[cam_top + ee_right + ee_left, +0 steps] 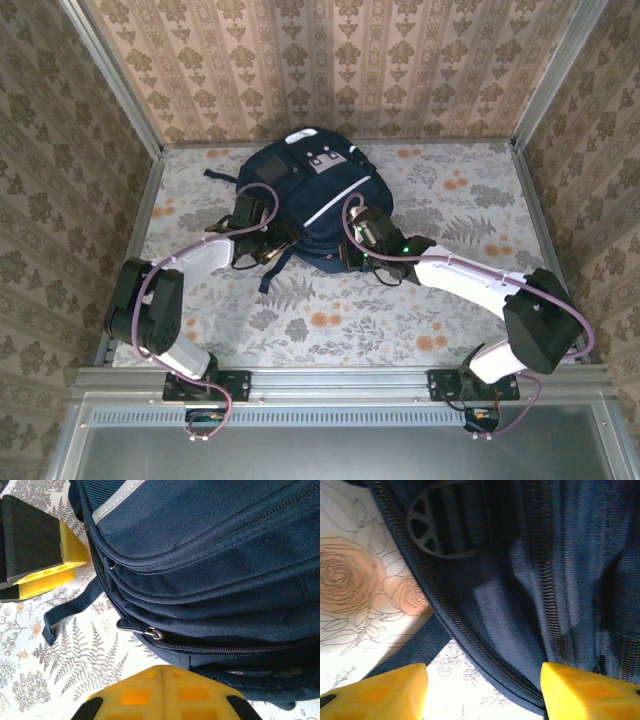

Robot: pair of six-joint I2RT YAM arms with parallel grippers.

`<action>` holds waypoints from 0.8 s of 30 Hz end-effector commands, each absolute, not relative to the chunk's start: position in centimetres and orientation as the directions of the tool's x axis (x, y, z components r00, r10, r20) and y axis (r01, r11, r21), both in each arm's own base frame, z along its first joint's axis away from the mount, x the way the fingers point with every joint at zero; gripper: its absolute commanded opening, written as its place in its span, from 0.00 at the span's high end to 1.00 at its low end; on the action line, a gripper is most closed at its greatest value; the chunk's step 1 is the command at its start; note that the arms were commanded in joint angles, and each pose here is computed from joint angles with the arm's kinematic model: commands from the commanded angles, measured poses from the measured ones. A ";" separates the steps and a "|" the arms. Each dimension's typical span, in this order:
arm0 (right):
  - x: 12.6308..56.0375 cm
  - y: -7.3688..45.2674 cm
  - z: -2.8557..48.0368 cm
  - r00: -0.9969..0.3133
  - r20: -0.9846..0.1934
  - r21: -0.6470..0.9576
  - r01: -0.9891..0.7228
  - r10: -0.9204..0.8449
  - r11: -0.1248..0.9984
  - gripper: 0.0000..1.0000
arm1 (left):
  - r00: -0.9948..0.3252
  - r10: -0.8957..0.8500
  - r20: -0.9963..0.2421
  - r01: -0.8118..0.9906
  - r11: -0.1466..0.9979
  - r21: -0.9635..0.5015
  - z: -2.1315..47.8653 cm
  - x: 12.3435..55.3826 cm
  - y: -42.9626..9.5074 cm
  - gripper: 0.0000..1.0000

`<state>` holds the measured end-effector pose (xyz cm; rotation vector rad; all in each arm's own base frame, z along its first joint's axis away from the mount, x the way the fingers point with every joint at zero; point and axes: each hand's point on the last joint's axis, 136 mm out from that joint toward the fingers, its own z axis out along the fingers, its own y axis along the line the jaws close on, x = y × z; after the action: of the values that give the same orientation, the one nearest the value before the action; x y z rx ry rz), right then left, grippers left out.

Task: Pack books, pencil case, and school supplies into a backpack

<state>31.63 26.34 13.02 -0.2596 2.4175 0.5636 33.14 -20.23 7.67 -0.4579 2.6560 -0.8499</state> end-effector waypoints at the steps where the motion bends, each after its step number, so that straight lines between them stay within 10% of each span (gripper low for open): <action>1: 30.9 25.1 11.7 -0.819 -0.572 0.313 -0.257 -0.034 0.914 0.91 | -0.892 -0.383 -0.240 -0.149 0.750 -0.644 9.1 33.9 -21.1 0.41; 22: 30.9 24.7 9.5 -0.868 -0.484 0.501 -0.167 0.115 0.849 0.96 | -0.824 -0.533 -0.193 -0.196 0.588 -0.784 6.5 38.1 -23.3 0.59; 24: 30.7 24.7 9.0 -0.876 -0.470 0.502 -0.161 0.112 0.850 0.96 | -0.809 -0.547 -0.213 -0.195 0.593 -0.781 6.9 38.7 -23.2 0.74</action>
<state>30.98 23.86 9.16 -0.0476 2.5263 0.6685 36.84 -23.29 6.01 -0.5601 2.4608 -1.1151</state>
